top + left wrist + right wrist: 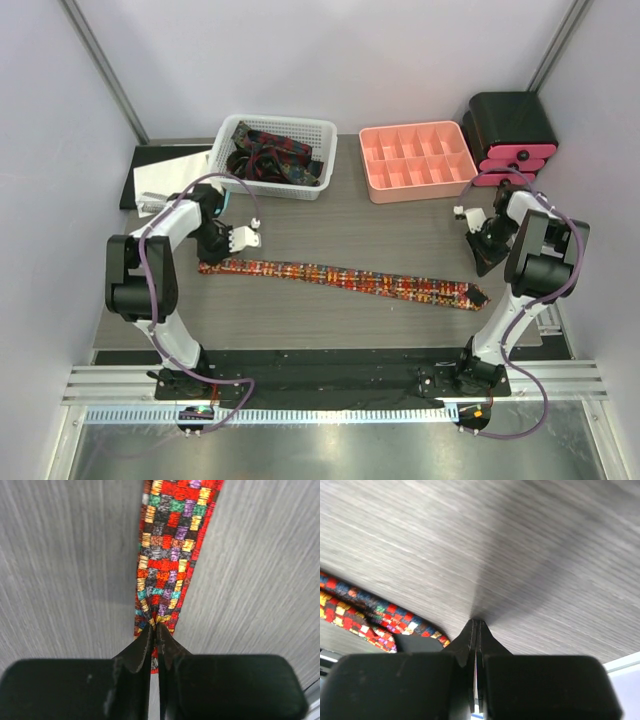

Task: Roll the ties
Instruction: Roll the tie at the center of the board.

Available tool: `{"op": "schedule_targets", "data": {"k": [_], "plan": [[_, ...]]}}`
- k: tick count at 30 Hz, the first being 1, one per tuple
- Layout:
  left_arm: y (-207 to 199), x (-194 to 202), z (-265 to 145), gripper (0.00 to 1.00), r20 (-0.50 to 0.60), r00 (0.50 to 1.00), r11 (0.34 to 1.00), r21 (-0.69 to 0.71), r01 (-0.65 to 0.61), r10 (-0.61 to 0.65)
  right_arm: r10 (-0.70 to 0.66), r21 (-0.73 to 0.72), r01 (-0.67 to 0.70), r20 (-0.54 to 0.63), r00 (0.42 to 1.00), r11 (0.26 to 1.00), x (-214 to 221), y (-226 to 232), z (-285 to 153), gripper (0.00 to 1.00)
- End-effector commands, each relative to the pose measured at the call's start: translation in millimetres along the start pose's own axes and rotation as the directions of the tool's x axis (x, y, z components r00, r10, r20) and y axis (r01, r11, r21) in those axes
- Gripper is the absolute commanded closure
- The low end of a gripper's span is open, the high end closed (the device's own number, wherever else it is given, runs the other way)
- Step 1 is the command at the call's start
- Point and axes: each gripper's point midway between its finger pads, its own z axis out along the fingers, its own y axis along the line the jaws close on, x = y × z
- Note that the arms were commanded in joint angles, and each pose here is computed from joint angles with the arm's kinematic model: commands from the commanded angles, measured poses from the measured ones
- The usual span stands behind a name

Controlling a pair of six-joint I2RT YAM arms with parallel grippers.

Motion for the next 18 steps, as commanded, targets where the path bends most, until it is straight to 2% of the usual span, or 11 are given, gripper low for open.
{"op": "schedule_targets", "data": {"k": [1,5,6,7,8,9,10,11,18], "plan": [[15,-6,-4,0.92,0.027,0.999,0.999,-0.022,0.03,-0.029,-0.008,0.074,0.007,0.017,1.0,0.997,-13,-24,-4,0.99],[18,-10,-5,0.81,0.045,0.998,0.999,-0.011,0.045,-0.044,-0.028,0.093,0.023,0.056,0.998,0.995,-23,-28,-17,0.99],[21,-14,-9,0.77,0.057,0.998,0.999,-0.015,0.04,-0.04,-0.047,0.087,0.04,0.08,0.996,0.995,-26,-24,-23,0.93],[19,-17,-13,0.63,0.07,0.997,0.999,-0.006,0.032,-0.032,-0.067,0.078,0.059,0.103,0.992,0.995,-28,-19,-29,0.82],[18,-24,-18,0.54,0.109,0.994,1.0,-0.006,0.012,-0.011,-0.086,0.071,0.077,0.125,0.988,0.994,-27,-9,-43,0.72],[14,-27,-21,0.47,0.126,0.992,1.0,0.0,0.0,0.0,-0.108,0.061,0.101,0.141,0.984,0.993,-26,-3,-47,0.56],[12,-30,-23,0.36,0.144,0.989,1.0,0.001,-0.017,0.016,-0.126,0.038,0.121,0.179,0.976,0.992,-30,7,-52,0.5],[11,-38,-25,0.31,0.18,0.983,1.0,0.001,-0.031,0.03,-0.145,0.04,0.14,0.198,0.969,0.989,-29,17,-63,0.41],[6,-53,-14,0.16,0.195,0.979,0.997,0.051,-0.064,0.053,-0.302,-0.031,0.314,0.204,0.931,0.949,-21,82,-55,0.21]]}}
